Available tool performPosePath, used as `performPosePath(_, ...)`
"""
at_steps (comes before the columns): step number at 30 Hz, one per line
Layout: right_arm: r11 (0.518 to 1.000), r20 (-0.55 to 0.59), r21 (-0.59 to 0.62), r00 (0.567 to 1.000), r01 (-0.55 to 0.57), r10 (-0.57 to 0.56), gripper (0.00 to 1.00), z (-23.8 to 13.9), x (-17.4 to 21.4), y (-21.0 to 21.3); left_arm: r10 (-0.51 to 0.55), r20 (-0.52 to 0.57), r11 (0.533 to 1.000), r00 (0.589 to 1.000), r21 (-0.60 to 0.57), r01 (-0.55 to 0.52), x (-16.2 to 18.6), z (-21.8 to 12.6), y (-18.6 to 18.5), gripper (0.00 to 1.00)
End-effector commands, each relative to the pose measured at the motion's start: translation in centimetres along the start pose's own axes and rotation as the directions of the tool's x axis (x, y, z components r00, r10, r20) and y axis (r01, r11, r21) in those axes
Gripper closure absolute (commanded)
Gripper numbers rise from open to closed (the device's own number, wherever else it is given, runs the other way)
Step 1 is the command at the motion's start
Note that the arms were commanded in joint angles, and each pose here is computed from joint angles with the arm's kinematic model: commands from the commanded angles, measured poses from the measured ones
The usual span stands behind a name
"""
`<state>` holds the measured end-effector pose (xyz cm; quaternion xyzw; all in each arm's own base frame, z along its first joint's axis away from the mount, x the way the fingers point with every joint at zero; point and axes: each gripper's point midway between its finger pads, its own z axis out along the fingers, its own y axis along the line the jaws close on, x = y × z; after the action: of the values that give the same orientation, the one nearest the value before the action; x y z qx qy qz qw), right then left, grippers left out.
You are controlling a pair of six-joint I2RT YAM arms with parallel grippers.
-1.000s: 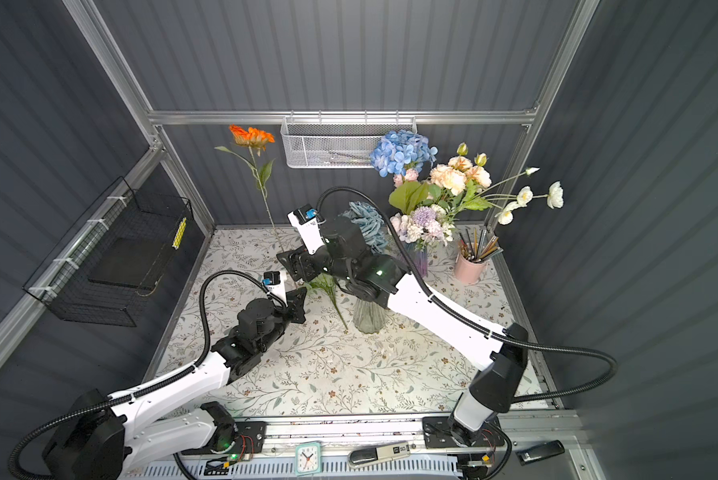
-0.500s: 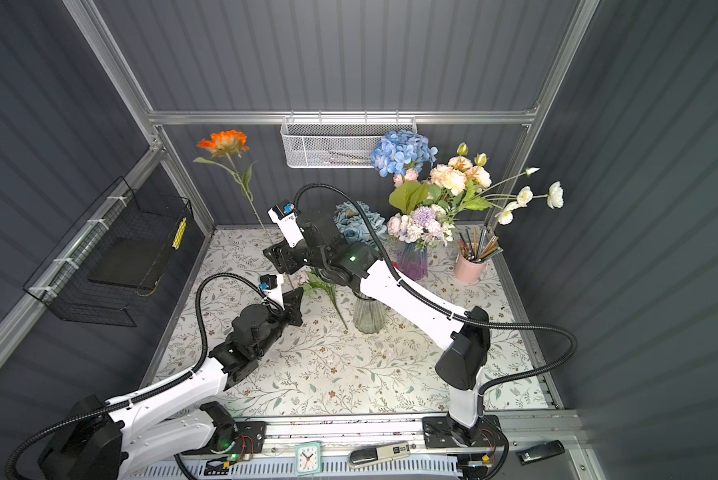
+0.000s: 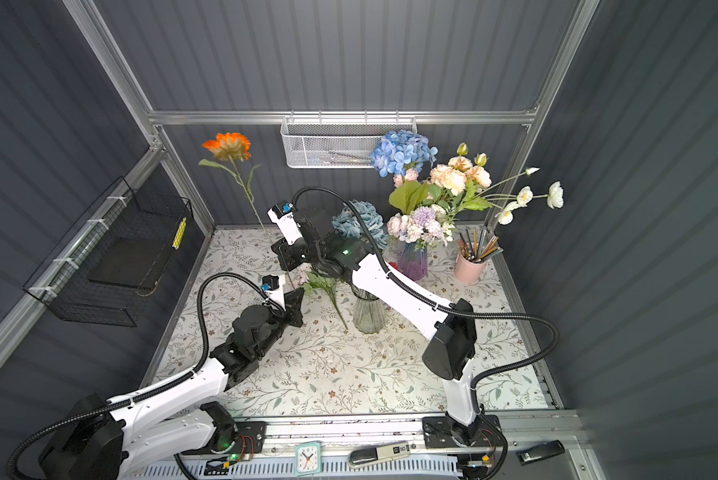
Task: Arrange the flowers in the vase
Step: 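Reach the right gripper across and grasp the orange gerbera stem while the left releases, then carry the gerbera over the vase with the right gripper while the left grasps it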
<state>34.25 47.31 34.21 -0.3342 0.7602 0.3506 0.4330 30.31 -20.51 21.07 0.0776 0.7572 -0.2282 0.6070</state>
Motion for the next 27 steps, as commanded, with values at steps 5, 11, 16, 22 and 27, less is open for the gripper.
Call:
performPosePath(5,1.000,0.038,-0.025,0.999,0.019,-0.018,1.00,-1.2,-1.7,0.9,0.025,0.014,1.000,1.000,0.006,-0.025,-0.9,0.4,-0.5,0.69)
performPosePath(11,0.998,0.057,0.012,0.996,0.069,-0.069,1.00,-2.8,-2.3,0.6,-0.065,0.048,0.998,0.997,0.015,0.065,-1.8,-0.5,-0.4,0.00)
performPosePath(16,0.990,0.109,0.085,0.986,0.115,-0.124,1.00,-5.8,-3.1,0.1,-0.114,0.060,0.991,0.992,0.076,0.110,-1.5,-1.4,-0.6,0.00)
performPosePath(22,0.965,0.173,0.191,0.961,0.181,-0.215,1.00,-10.8,-4.3,-0.5,-0.148,-0.013,0.982,0.989,0.119,0.149,0.5,-1.9,-1.0,0.00)
performPosePath(27,0.946,0.217,0.245,0.939,0.213,-0.267,1.00,-15.2,-4.4,-0.4,-0.116,-0.073,0.986,0.991,0.111,0.123,1.2,-1.4,-1.2,0.00)
